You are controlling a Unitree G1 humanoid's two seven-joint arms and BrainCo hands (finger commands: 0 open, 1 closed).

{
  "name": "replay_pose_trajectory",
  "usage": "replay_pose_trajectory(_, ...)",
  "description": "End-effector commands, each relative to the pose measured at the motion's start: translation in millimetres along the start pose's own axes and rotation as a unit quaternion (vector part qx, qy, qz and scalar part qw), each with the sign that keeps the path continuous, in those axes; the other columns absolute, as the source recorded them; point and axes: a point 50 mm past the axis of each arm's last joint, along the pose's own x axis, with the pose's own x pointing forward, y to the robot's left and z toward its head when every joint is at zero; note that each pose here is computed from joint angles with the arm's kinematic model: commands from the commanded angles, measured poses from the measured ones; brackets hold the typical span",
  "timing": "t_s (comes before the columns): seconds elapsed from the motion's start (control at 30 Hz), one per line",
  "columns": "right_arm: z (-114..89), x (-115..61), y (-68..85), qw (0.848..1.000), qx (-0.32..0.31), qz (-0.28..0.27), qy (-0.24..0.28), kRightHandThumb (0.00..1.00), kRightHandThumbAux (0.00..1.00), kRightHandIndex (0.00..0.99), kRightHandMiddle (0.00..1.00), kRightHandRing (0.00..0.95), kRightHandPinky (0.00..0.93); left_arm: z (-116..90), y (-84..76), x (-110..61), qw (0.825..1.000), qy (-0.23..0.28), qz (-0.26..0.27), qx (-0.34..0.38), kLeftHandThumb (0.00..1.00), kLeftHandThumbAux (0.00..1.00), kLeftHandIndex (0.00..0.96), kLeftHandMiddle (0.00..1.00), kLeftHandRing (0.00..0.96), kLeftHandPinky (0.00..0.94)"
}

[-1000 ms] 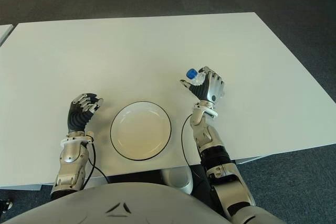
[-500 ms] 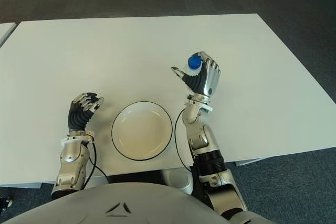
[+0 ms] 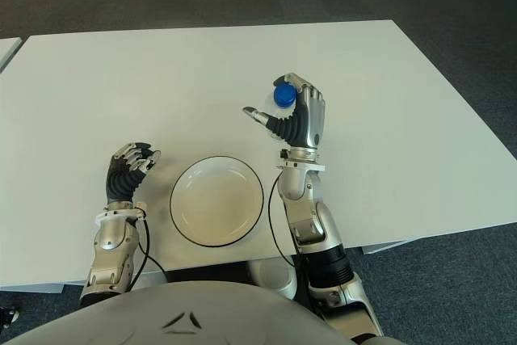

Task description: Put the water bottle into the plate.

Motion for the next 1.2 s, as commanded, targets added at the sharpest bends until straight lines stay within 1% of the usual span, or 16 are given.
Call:
replay_pose_trajectory(0.03,11.0,0.4,3.7,0.999,0.031,0.021,-0.027,0.736,0.713,0.44,0.874,0.886,0.899,-6.5,0.2,-4.2,1.0,0.015,0.004,-0.002,0.707,0.708,0.432,0.532,0.522,0.508)
replay_pose_trajectory(0.2,22.1,-3.8,9.6,0.996,0.053,0.043,-0.053,0.736,0.713,0.44,0.874,0.888,0.899,-6.7,0.2,-4.7,1.0,0.017,0.005,-0.001,0.707,0.708,0.432,0.534,0.521,0.506)
replay_pose_trajectory(0.27,27.5,-6.5,12.3,0.994,0.066,0.064,-0.065,0.736,0.713,0.44,0.875,0.89,0.9,-6.6,0.2,-5.0,1.0,0.018,0.006,0.0,0.707,0.708,0.432,0.534,0.521,0.504)
replay_pose_trajectory(0.43,32.1,-8.9,15.6,0.985,0.088,0.115,-0.095,0.737,0.713,0.44,0.877,0.893,0.903,-6.4,0.4,-5.2,1.0,0.018,0.007,-0.001,0.706,0.708,0.432,0.532,0.518,0.505)
replay_pose_trajectory(0.53,32.6,-10.7,19.6,0.971,0.091,0.178,-0.13,0.738,0.713,0.44,0.878,0.894,0.904,-7.1,0.9,-5.0,1.0,0.018,0.005,-0.004,0.706,0.708,0.432,0.529,0.515,0.504)
replay_pose_trajectory(0.7,27.4,-14.5,23.4,0.951,0.07,0.252,-0.166,0.737,0.713,0.44,0.879,0.895,0.903,-7.3,0.5,-5.1,1.0,0.015,0.004,-0.004,0.707,0.708,0.432,0.527,0.516,0.507)
replay_pose_trajectory(0.83,24.4,-18.6,26.1,0.94,0.065,0.286,-0.175,0.736,0.712,0.44,0.876,0.891,0.899,-7.3,0.4,-5.1,1.0,0.015,0.004,-0.003,0.707,0.708,0.432,0.526,0.517,0.506)
replay_pose_trajectory(1.07,22.2,-28.4,34.1,0.913,0.065,0.361,-0.181,0.734,0.712,0.44,0.875,0.885,0.894,-7.5,0.7,-5.2,1.0,0.017,0.006,-0.004,0.707,0.708,0.432,0.53,0.519,0.506)
replay_pose_trajectory(1.1,21.6,-30.7,36.4,0.907,0.059,0.375,-0.181,0.734,0.712,0.441,0.875,0.883,0.891,-7.6,0.8,-5.2,1.0,0.017,0.006,-0.004,0.707,0.708,0.432,0.53,0.517,0.505)
replay_pose_trajectory(1.2,20.5,-34.1,40.2,0.898,0.047,0.4,-0.179,0.733,0.712,0.441,0.873,0.88,0.886,-7.7,0.9,-5.2,1.0,0.018,0.007,-0.004,0.707,0.708,0.432,0.527,0.514,0.502)
